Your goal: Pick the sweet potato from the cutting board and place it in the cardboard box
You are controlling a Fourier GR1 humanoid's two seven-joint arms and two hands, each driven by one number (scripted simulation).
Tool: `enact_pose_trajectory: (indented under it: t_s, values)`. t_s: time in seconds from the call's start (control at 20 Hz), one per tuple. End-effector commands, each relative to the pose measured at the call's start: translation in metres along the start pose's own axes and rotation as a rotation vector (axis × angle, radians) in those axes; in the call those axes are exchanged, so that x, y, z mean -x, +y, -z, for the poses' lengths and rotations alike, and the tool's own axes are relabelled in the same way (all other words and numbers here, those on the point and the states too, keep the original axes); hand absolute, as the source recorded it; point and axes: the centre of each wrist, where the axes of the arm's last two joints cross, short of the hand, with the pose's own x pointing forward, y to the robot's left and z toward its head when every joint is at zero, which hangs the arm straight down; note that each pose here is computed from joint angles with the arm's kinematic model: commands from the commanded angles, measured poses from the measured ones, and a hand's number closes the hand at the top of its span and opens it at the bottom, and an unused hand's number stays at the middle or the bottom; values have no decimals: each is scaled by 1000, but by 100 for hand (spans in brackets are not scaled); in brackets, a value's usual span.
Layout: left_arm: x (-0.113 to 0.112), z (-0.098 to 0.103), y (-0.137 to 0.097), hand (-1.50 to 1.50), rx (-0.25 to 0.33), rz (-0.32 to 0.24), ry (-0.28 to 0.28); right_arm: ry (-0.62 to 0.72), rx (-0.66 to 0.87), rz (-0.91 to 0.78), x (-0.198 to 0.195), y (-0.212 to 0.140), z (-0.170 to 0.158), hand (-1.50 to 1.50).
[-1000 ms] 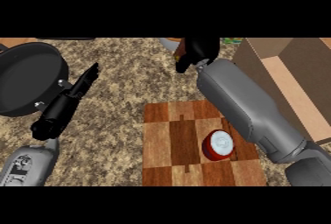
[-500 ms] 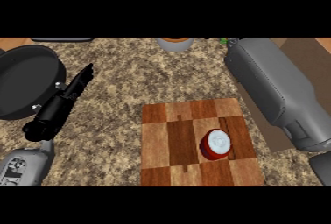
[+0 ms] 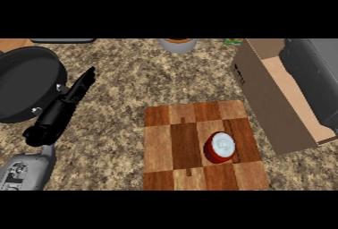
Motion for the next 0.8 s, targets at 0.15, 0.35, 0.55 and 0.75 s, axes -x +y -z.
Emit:
enact_pose_trajectory:
  t_s: [0.15, 0.35, 0.55, 0.75]
  values:
    - [3, -3, 3, 0, 2, 32, 6, 113, -302, -82, 73, 6, 30, 150]
    - [-11, 6, -11, 0, -11, 19, 1, 127, -418, -97, 104, 6, 38, 150]
    - [-3, 5, -2, 0, -11, 11, 0, 169, -551, -186, 139, 19, 40, 150]
    - [2, -8, 1, 0, -11, 3, -5, 119, -675, -115, 142, 23, 36, -150]
